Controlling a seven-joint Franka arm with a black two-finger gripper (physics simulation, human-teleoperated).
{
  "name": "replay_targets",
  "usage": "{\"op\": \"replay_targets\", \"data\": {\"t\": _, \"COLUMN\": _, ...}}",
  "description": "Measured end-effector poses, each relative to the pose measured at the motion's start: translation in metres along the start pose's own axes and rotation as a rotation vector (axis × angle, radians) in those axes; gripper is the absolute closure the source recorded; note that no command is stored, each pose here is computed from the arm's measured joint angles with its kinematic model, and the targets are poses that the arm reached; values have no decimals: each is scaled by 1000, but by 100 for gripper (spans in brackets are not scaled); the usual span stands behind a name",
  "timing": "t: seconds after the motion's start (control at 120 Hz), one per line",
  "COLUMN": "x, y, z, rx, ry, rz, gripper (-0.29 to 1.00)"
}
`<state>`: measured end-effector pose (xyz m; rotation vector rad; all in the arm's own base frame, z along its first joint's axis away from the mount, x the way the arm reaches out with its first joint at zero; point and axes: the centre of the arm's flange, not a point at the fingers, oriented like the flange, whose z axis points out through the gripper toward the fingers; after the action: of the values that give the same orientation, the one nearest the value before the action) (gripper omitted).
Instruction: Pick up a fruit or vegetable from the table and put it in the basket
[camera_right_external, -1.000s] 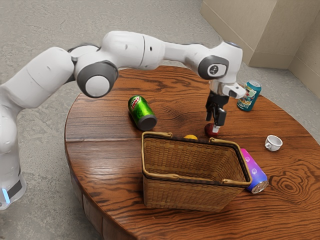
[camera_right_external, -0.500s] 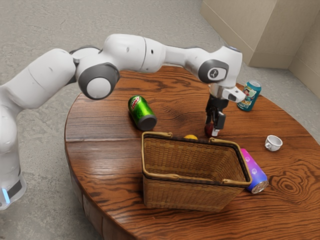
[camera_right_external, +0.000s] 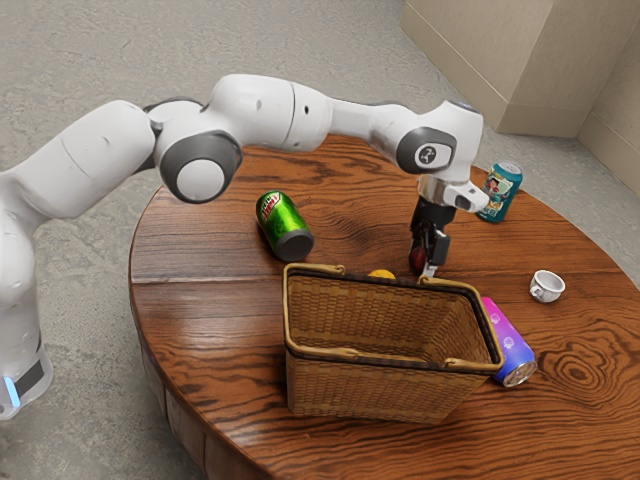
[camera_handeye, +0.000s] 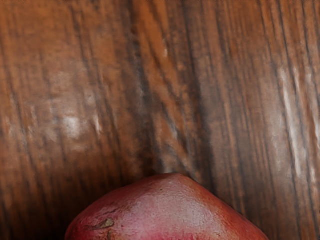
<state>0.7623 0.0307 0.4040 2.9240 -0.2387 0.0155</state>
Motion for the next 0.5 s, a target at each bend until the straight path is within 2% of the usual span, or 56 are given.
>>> {"op": "replay_targets", "data": {"t": 0.192, "x": 0, "y": -1, "z": -1, "rx": 0, "ry": 3, "rz": 1, "gripper": 1}}
{"op": "replay_targets", "data": {"t": 0.367, "x": 0, "y": -1, "z": -2, "rx": 2, "ry": 4, "rz": -1, "gripper": 26}}
{"op": "replay_targets", "data": {"t": 0.5, "x": 1, "y": 1, "z": -5, "rx": 11, "ry": 10, "rz": 2, "gripper": 30}}
